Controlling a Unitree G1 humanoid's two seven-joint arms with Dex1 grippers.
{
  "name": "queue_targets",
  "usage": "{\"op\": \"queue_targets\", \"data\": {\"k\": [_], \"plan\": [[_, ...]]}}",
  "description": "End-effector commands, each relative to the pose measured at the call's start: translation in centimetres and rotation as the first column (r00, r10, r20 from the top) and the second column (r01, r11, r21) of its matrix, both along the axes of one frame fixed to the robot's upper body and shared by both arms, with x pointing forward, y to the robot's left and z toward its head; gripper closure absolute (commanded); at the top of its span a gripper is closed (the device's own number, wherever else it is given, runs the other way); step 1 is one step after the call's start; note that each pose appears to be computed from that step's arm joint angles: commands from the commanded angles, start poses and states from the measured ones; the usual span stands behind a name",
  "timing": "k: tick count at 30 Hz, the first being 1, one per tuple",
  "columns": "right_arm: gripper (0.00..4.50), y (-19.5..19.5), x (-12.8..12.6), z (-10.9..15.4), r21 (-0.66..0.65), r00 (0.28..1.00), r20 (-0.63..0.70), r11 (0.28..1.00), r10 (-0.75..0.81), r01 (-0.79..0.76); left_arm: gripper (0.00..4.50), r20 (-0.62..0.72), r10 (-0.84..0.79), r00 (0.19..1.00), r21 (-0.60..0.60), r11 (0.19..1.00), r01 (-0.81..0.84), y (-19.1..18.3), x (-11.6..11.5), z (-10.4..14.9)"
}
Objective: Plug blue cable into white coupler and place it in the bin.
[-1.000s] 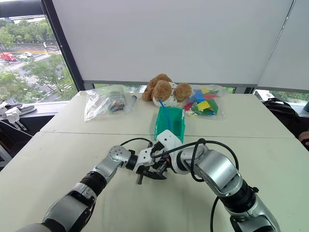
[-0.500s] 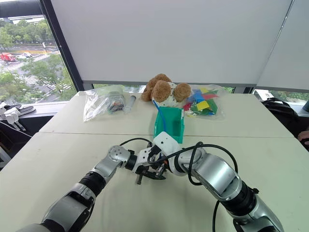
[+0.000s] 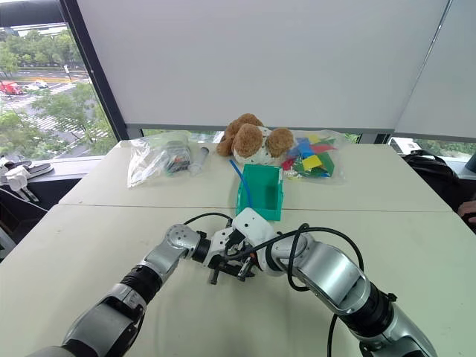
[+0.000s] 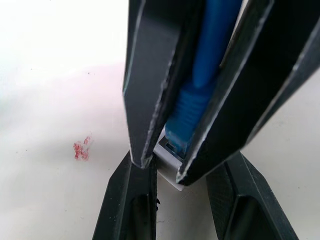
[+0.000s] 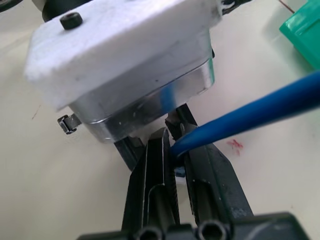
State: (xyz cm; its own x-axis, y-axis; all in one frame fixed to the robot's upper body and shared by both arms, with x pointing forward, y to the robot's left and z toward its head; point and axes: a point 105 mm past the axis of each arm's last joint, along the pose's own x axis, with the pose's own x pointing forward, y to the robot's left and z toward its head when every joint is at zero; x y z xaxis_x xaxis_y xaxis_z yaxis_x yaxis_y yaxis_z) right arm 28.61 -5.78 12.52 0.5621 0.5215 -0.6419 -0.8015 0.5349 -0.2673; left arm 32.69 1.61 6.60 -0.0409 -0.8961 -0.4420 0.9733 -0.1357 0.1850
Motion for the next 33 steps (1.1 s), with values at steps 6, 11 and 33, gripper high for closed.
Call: {"op": "queue_targets", "data": {"k": [6, 11, 33], "plan": [[4.50, -0.9, -0.5, -2.9, 0.010, 0.990, -0.135, 1.000, -0.027, 0.028, 3.76, -0.104, 0.018, 0.994, 0.094, 0.996, -0.009, 1.3, -1.2, -3.1], [4.50, -1.3, -0.3, -1.9, 0.043, 0.991, -0.128, 0.999, -0.025, 0.030, 2.31, -0.115, 0.044, 0.992, 0.051, 0.998, -0.038, 1.6, -0.8, -2.2], [4.50, -6.9, 10.0, 11.9, 0.233, 0.943, 0.231, 0.955, -0.238, 0.184, 0.01, -0.032, 0.415, 0.909, -0.280, 0.869, -0.407, 8.7, 3.3, 7.2]]}}
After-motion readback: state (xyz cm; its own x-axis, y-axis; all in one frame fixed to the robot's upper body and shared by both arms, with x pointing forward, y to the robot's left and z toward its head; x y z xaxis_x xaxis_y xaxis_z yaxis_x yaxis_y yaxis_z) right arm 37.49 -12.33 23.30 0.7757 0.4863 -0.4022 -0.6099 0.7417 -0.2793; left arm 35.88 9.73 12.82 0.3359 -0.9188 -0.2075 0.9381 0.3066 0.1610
